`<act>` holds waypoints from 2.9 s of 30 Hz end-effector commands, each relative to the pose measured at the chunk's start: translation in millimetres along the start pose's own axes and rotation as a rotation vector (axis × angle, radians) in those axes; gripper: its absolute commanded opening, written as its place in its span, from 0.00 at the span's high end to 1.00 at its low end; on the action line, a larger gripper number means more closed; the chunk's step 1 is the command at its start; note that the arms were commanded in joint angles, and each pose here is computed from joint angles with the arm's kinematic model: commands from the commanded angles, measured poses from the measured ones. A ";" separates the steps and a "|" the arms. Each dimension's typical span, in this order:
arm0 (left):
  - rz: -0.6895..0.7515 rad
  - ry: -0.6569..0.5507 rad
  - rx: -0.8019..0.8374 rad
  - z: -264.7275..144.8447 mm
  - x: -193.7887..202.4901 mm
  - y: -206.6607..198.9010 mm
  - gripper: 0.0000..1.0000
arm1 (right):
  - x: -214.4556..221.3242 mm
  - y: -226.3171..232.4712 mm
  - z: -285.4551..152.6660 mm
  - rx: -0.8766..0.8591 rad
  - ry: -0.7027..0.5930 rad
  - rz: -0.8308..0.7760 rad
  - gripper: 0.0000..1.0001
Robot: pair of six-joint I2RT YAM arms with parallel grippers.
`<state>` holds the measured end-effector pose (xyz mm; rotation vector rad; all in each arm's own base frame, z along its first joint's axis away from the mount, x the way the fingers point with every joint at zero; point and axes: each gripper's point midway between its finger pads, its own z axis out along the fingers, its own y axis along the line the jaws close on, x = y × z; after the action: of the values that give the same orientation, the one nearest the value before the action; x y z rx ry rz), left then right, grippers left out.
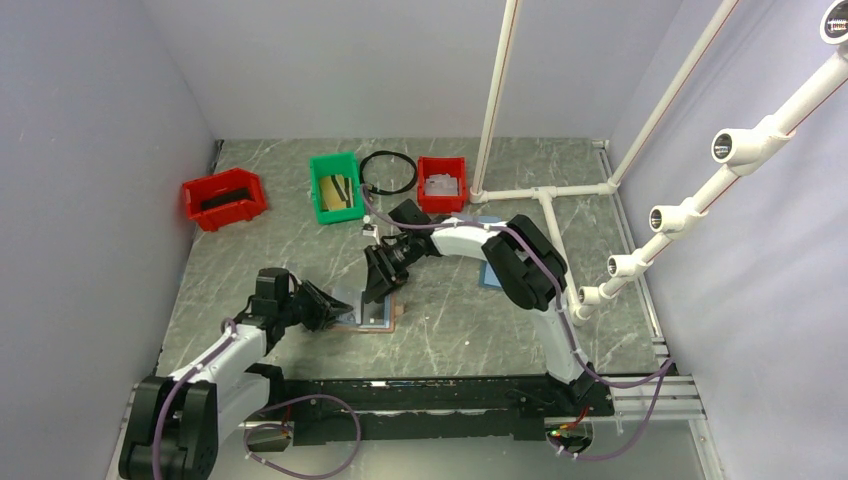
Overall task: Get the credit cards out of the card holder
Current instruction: Remove the credit card from the card holder.
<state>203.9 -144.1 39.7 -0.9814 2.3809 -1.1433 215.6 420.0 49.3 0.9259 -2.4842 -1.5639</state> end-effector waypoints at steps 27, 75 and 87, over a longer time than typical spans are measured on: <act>0.338 -0.100 0.522 -26.6 -18.0 -115.8 1.00 | -30.4 88.2 -60.9 -0.337 -0.119 0.037 0.51; 0.262 -0.146 0.591 -30.3 -20.6 -144.1 0.85 | -43.6 86.2 -83.1 -0.332 -0.202 0.081 1.00; 0.229 -0.160 0.664 -42.4 -22.4 -140.8 0.94 | -30.6 80.5 -86.6 -0.346 -0.196 0.054 1.00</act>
<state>257.2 -173.5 152.0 -0.5792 1.8562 -1.5108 233.0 401.4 144.9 0.5775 -2.2359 -1.9762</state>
